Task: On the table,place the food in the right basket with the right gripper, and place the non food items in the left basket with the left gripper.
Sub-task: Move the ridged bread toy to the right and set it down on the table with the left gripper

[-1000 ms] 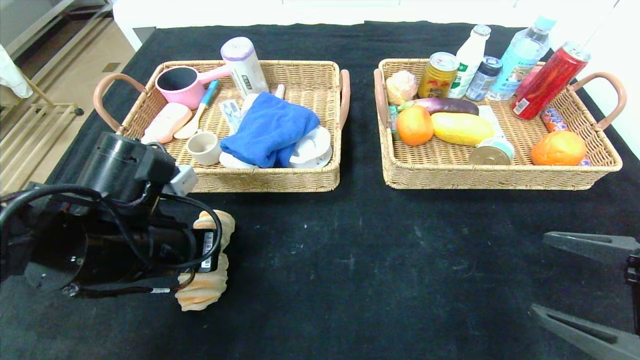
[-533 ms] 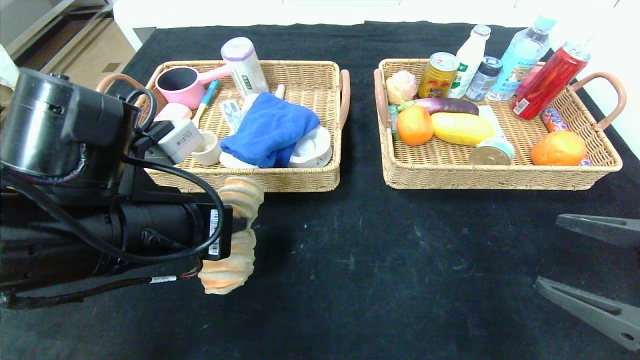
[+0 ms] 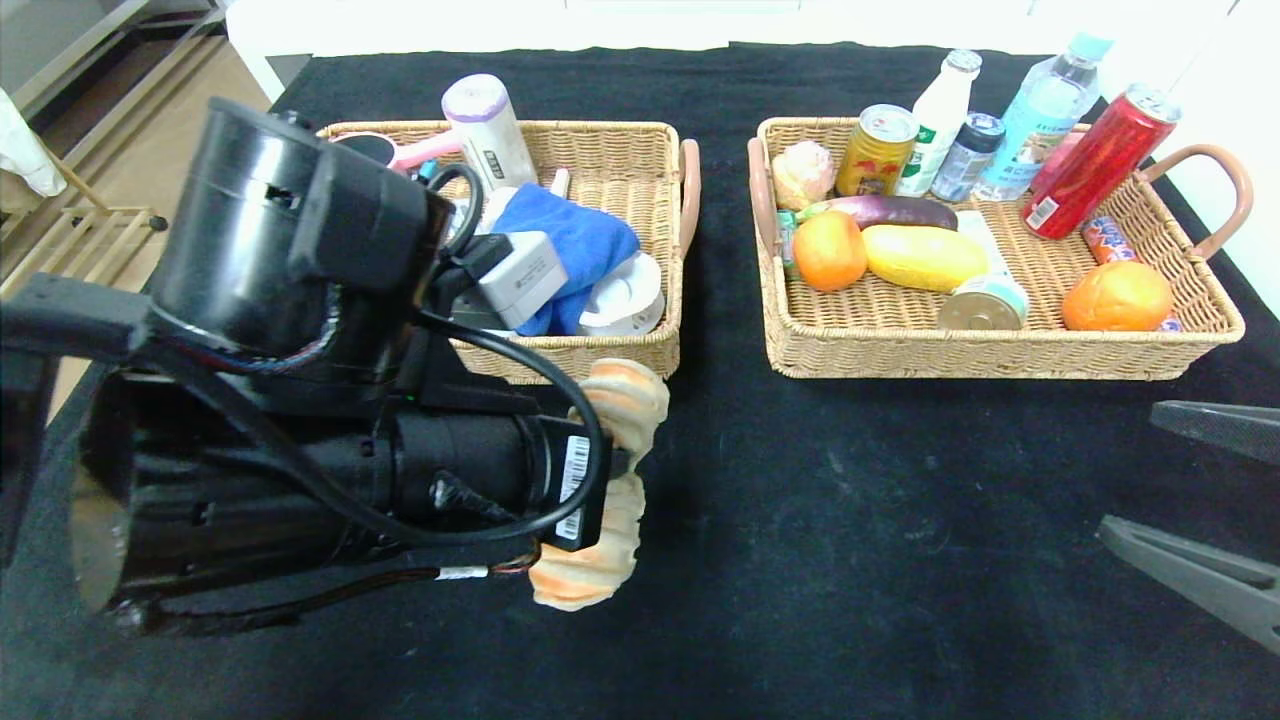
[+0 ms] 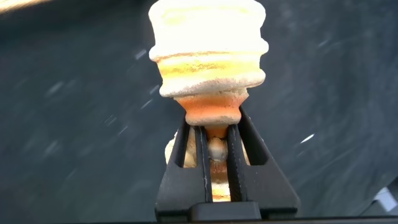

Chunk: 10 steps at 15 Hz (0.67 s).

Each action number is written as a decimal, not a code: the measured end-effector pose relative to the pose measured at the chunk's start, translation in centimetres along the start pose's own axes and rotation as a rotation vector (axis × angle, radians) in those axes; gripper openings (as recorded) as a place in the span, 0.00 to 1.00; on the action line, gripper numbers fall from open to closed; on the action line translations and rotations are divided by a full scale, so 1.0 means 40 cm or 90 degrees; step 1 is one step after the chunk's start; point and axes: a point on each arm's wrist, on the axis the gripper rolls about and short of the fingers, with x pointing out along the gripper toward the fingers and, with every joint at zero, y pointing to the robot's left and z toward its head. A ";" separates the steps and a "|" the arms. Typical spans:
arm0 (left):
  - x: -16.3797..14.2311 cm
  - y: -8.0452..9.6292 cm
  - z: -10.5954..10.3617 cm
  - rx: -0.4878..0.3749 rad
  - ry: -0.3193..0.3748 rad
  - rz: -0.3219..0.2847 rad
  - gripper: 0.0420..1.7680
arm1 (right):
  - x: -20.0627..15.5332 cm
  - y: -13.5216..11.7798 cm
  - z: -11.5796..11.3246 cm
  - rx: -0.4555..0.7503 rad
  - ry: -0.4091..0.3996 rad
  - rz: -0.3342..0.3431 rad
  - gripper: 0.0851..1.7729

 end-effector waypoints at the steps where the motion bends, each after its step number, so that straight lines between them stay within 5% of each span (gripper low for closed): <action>1: 0.018 -0.017 0.006 0.005 0.003 -0.007 0.13 | -0.003 0.001 0.004 -0.002 -0.004 -0.002 0.96; 6: 0.128 -0.121 0.038 0.017 0.010 -0.043 0.12 | -0.011 -0.002 0.012 -0.008 -0.013 -0.013 0.96; 10: 0.218 -0.189 0.046 -0.013 0.006 -0.036 0.12 | -0.018 -0.004 0.016 -0.011 -0.017 -0.023 0.96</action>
